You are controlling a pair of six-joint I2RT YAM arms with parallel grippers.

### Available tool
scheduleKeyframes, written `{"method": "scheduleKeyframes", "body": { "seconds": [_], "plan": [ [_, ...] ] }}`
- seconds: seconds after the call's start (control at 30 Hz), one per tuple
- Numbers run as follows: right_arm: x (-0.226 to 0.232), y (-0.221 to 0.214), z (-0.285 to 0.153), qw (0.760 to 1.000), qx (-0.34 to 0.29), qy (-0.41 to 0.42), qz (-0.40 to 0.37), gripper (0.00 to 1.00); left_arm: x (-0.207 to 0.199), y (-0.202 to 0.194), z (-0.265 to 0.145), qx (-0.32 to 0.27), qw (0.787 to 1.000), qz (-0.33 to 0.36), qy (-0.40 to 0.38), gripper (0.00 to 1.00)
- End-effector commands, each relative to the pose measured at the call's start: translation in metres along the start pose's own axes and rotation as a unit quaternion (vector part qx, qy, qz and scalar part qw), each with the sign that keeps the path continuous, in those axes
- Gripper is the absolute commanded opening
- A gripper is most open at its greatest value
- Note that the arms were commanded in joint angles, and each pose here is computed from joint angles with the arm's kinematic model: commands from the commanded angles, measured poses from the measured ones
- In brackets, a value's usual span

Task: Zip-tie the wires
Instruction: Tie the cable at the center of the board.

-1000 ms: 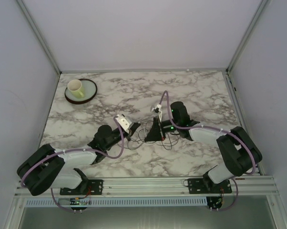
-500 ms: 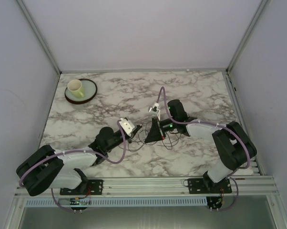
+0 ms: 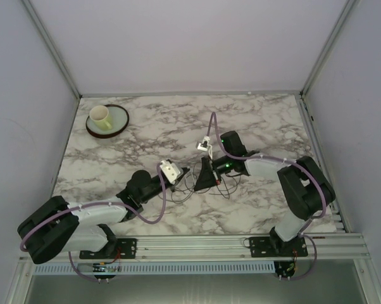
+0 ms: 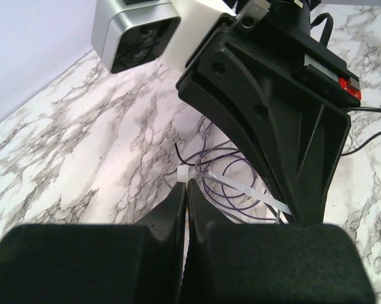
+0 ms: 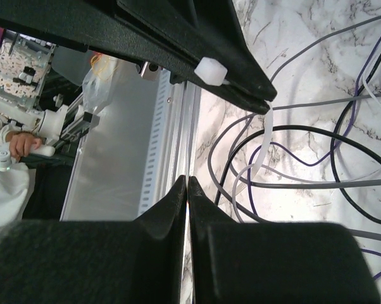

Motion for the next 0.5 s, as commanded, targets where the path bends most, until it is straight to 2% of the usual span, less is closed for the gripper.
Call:
{"method": "scheduleKeyframes", "body": {
  "seconds": [0.0,0.47],
  "plan": [
    [0.0034,0.0118,-0.0029,0.999,0.003,0.027,-0.027,0.0,0.0034,0.0179,0.0045,-0.026,0.999,0.021,0.001,0.0],
    [-0.0022,0.009,-0.0027,0.999,0.018,0.03,-0.015,0.0,-0.001,0.0177,0.0087,-0.025,0.999,0.026,-0.006,0.0]
  ]
}}
Point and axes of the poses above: each gripper's point midway between its finger pads, its own z axis out along the fingers, its own x axis along the line the jaws close on, y = z × x, the point moved 6 cm from there along -z, back along the fingers, and after that the axes turned 6 degrees about z, right-handed, at the moved point
